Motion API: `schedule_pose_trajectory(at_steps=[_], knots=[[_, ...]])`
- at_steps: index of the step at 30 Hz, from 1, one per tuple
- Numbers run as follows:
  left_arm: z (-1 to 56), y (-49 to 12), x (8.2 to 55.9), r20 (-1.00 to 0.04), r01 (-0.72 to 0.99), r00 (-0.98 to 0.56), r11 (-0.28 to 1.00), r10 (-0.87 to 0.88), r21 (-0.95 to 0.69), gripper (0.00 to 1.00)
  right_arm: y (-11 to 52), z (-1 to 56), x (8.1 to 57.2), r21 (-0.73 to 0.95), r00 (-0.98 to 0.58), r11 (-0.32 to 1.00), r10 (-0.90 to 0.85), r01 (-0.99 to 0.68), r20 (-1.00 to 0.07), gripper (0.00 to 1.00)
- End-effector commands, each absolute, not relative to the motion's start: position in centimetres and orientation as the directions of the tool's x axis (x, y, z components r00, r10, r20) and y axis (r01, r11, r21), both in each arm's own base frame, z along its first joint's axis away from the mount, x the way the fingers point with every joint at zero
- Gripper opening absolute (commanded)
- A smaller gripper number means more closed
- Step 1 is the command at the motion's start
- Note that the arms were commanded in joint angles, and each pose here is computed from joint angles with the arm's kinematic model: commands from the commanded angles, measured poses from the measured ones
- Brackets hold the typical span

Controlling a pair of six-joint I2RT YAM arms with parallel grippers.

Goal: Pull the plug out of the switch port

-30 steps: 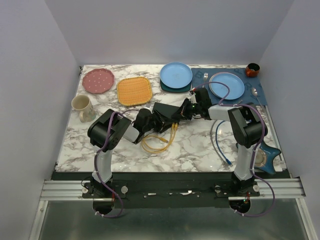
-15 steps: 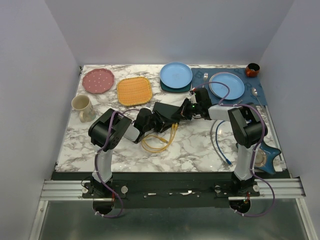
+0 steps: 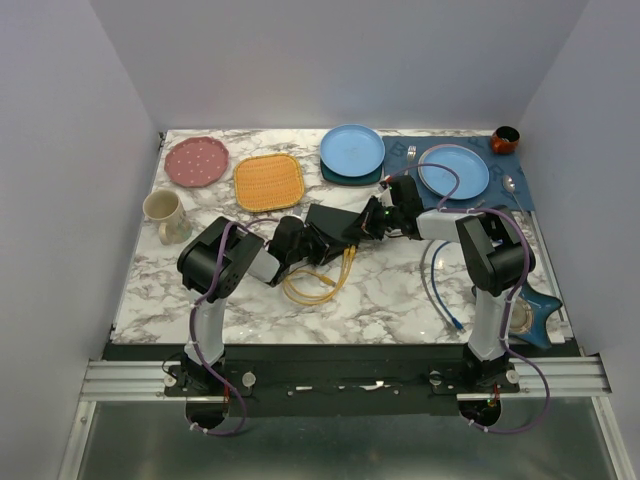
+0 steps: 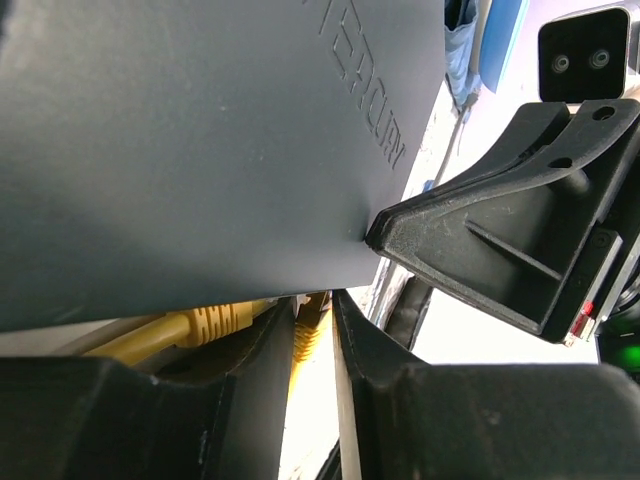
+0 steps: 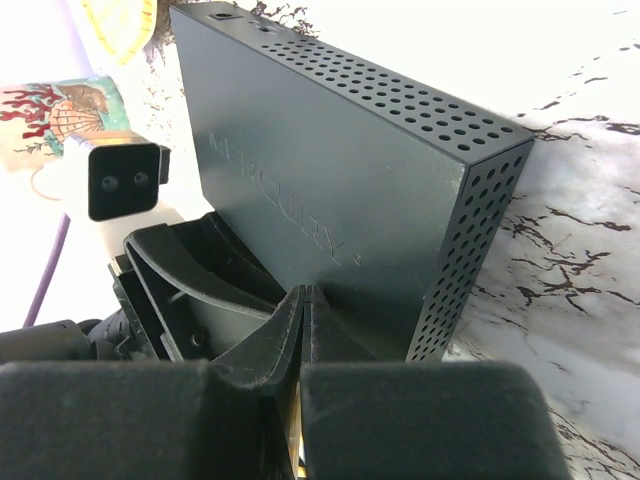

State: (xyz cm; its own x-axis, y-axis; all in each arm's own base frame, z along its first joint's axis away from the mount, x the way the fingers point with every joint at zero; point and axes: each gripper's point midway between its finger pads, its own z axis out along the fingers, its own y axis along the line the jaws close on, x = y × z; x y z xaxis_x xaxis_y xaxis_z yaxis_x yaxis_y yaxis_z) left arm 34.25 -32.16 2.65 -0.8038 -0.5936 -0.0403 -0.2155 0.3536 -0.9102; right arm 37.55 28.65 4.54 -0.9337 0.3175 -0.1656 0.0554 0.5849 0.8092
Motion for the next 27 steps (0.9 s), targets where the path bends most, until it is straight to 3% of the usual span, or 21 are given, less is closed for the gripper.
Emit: schedule_pose_trajectory(at_steps=[1,6,19,27], knots=[[-1.61,-30.47,33.08,-0.039,-0.315,-0.794,0.465,-0.607,-0.828,0.32,27.94,2.40,36.99,0.782,-0.936,0.616,0.325,0.100,-0.136,0.09],[-1.41,-30.53,33.29,-0.047,-0.309,-0.795,0.471,-0.604,-0.826,0.26,27.94,2.45,37.01,0.782,-0.936,0.616,0.323,0.096,-0.139,0.09],[-1.32,-30.44,33.35,-0.050,-0.302,-0.797,0.469,-0.602,-0.830,0.00,27.91,2.54,36.95,0.782,-0.936,0.617,0.321,0.092,-0.143,0.09],[-1.58,-30.34,33.07,-0.028,-0.310,-0.797,0.448,-0.603,-0.839,0.00,27.95,2.97,37.16,0.784,-0.934,0.616,0.322,0.084,-0.153,0.09]])
